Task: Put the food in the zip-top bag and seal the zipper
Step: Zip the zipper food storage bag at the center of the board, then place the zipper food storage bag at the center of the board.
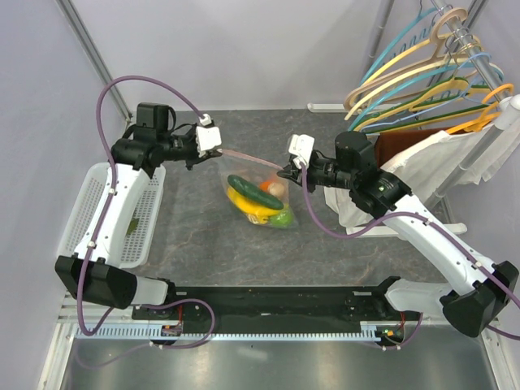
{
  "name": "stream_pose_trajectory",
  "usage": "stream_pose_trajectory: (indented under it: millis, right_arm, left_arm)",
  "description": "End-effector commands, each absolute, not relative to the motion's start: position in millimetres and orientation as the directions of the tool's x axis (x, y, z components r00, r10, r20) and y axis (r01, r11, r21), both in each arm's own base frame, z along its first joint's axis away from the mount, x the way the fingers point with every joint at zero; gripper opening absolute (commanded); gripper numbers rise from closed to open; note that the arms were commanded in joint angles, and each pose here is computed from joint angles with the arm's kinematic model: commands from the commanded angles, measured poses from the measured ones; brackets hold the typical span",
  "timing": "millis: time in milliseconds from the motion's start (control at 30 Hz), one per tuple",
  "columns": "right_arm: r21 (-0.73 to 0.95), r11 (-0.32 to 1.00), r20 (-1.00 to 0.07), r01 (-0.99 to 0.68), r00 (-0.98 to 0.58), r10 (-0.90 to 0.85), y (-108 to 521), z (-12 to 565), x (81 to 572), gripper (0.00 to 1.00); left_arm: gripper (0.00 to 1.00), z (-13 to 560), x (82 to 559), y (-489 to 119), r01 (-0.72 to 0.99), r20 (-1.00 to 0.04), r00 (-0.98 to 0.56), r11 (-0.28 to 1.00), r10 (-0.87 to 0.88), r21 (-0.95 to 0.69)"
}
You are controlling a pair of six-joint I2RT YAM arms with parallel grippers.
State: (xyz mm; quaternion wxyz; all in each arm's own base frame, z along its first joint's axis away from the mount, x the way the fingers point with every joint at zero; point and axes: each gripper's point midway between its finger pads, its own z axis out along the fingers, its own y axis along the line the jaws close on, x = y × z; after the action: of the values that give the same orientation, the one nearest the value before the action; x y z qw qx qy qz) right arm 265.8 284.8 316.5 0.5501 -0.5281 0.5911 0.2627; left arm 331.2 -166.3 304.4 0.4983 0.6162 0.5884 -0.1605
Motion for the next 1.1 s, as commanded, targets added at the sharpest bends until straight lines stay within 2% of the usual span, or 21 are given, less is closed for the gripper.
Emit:
stream_pose_trajectory:
  millis: [0, 133, 567, 633, 667, 767, 833, 900, 933, 1067]
  right_arm:
    - [-0.321, 0.307, -0.926, -0.896, 0.229, -0.301, 274, 343, 257, 0.00]
    - [-0.321, 0.309, -0.925, -0.895, 0.227, -0.305, 272, 342, 258, 0.00]
    - [-0.319, 0.310, -0.925, -0.896, 0.223, -0.306, 269, 341, 263, 0.00]
    - [-0.315, 0.304, -0.927, -0.899, 0.222, -0.303, 271, 342, 262, 0.00]
    - [-0.311, 0.302, -0.928, -0.901, 0.220, -0.300, 271, 342, 262, 0.00]
    - [-0.306, 0.289, -0.930, -0.907, 0.220, -0.294, 274, 343, 261, 0.00]
    - [-0.302, 0.286, -0.931, -0.909, 0.218, -0.292, 275, 343, 261, 0.00]
    - [-0.302, 0.276, -0.932, -0.912, 0.221, -0.289, 276, 343, 259, 0.00]
    - [-0.301, 0.273, -0.931, -0.914, 0.219, -0.292, 276, 341, 259, 0.00]
    - [-0.299, 0.264, -0.931, -0.917, 0.220, -0.291, 276, 341, 257, 0.00]
  left_arm:
    - [0.09, 305, 353, -119, 0.811, -0.680, 0.251, 0.234, 0.689, 0.536]
    - [0.13, 303, 355, -105, 0.804, -0.659, 0.239, 0.234, 0.713, 0.546]
    - [0.14, 302, 355, -68, 0.793, -0.619, 0.202, 0.244, 0.759, 0.558]
    - [0.27, 306, 346, -75, 0.811, -0.647, 0.212, 0.238, 0.733, 0.535]
    - [0.41, 312, 340, -79, 0.811, -0.661, 0.226, 0.237, 0.715, 0.534]
    - [0.59, 328, 322, -98, 0.832, -0.729, 0.241, 0.250, 0.640, 0.495]
    - [0.62, 341, 308, -119, 0.855, -0.766, 0.254, 0.233, 0.590, 0.463]
    - [0.70, 351, 298, -131, 0.859, -0.776, 0.276, 0.217, 0.567, 0.463]
    - [0.79, 354, 291, -146, 0.868, -0.783, 0.294, 0.189, 0.548, 0.459]
    - [0.83, 359, 287, -180, 0.873, -0.793, 0.325, 0.159, 0.515, 0.461]
